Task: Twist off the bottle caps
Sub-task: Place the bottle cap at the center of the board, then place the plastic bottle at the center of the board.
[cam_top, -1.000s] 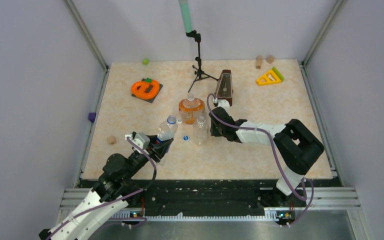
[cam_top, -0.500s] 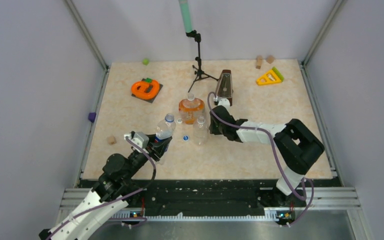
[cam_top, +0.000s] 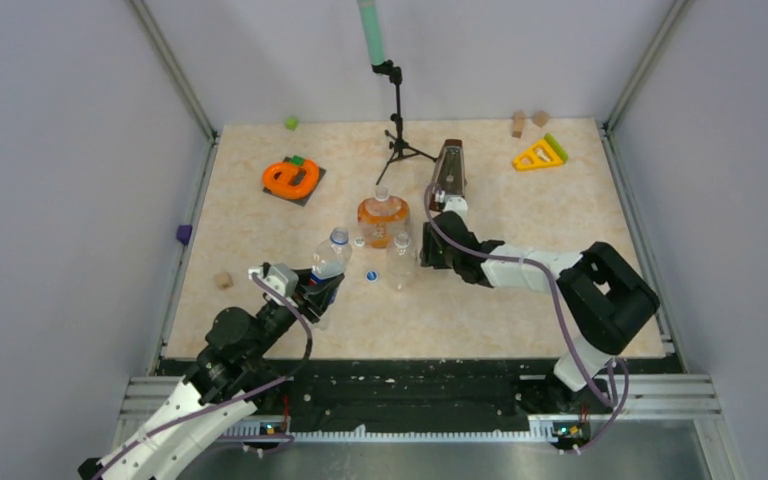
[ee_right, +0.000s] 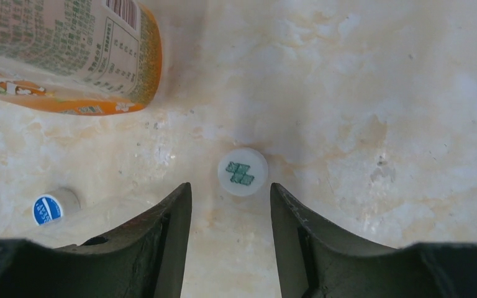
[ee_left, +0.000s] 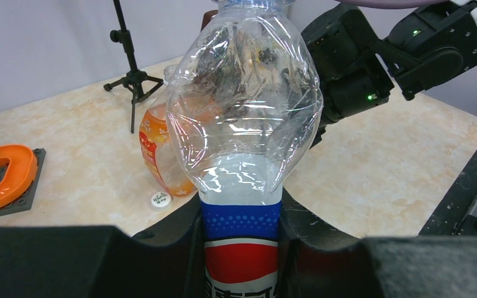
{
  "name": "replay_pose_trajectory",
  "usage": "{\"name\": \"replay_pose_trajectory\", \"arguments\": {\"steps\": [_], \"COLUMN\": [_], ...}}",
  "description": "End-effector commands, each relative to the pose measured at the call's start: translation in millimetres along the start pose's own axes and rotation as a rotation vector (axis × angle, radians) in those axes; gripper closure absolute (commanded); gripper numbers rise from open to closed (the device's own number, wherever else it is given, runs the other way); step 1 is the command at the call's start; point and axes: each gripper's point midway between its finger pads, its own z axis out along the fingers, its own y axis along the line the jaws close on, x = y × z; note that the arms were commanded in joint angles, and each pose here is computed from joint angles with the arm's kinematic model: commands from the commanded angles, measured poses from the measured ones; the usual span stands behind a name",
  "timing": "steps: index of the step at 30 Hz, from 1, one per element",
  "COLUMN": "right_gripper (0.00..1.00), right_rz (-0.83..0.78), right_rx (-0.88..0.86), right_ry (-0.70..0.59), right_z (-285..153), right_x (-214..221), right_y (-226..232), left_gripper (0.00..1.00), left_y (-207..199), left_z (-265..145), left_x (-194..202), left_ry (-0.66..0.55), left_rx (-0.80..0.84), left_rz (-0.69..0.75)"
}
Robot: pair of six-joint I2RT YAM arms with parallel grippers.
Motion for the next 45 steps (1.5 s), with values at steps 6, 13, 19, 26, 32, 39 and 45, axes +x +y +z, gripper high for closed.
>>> {"name": "replay_pose_trajectory", "arguments": {"steps": [6, 13, 19, 26, 32, 39, 45], "right_gripper": [0.52, 0.47, 0.47, 0.39, 0.38, 0.37, 0.36], "right_rz": [0.157, 0.284, 0.293, 0.161, 0.138, 0.169, 0.188], "right_rx": [-0.028, -0.582, -0.971, -1.07, -1.067, -1.041, -1.021], "right_ry": [-0.233, -0.404, -0.489, -0.42, -0.379, -0.403, -0.415], "right_z": [-84, -182, -258, -280, -271, -266, -263], "right_x": [-46, -46, -46, -34, -28, -29, -30], "right_y": [-20, 24, 56, 94, 107, 101, 98], "left_gripper": [1.0, 1.0, 1.0, 1.0, 1.0, 1.0, 1.0], "left_y": [-17, -43, -71, -86, -94, -100, -110], "left_z": [6, 16, 21, 30, 31, 29, 29], "left_x": [-10, 2, 15, 37, 52, 58, 56], "left_ry": [-0.038, -0.012, 0.069, 0.199, 0.297, 0.325, 0.349], "left_rx": [0.092, 0.242, 0.416, 0.5, 0.557, 0.594, 0.643], "left_rz": [-0.003, -0.01, -0.009, -0.046, -0.068, -0.065, -0.095]}}
